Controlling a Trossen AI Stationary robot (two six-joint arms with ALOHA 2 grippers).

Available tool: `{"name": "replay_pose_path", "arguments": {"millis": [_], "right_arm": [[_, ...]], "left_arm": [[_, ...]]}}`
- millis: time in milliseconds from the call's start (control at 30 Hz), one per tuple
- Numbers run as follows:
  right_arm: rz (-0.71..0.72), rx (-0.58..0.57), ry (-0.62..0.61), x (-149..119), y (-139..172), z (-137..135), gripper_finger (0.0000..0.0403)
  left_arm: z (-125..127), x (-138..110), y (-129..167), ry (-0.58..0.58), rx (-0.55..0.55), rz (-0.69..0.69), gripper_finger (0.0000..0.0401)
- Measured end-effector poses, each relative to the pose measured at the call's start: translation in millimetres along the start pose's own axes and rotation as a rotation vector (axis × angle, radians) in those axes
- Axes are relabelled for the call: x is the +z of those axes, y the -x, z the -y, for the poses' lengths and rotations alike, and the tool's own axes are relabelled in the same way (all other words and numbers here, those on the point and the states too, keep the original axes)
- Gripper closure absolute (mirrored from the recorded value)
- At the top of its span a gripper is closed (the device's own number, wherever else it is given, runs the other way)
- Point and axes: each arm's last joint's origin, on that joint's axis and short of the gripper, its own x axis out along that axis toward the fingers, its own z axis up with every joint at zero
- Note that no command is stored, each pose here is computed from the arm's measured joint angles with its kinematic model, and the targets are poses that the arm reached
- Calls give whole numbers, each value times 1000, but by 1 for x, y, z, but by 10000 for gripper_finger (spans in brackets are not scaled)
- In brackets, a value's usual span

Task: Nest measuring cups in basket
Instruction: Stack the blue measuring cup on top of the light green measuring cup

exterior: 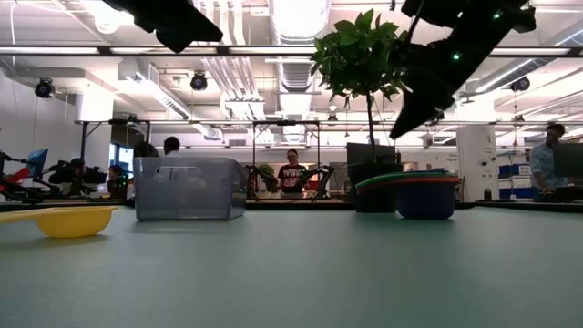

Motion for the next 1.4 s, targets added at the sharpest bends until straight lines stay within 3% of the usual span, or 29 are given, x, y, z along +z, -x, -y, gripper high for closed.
{"name": "replay_pose_path", "arguments": {"millis": [133,333,833,1400], "right_arm": [[39,-8,-126,4,0,0,394],[51,-15,-200,5,-6,-5,394],[244,59,-157,23,-21,-27,394],[265,86,-182,24,-18,-31,394]], "left_arm": [[0,0,0,10,0,0,401],[0,-2,-1,10,0,1,401],[0,4,-1,17,0,67,401],[0,2,-1,16,0,58,401]]}}
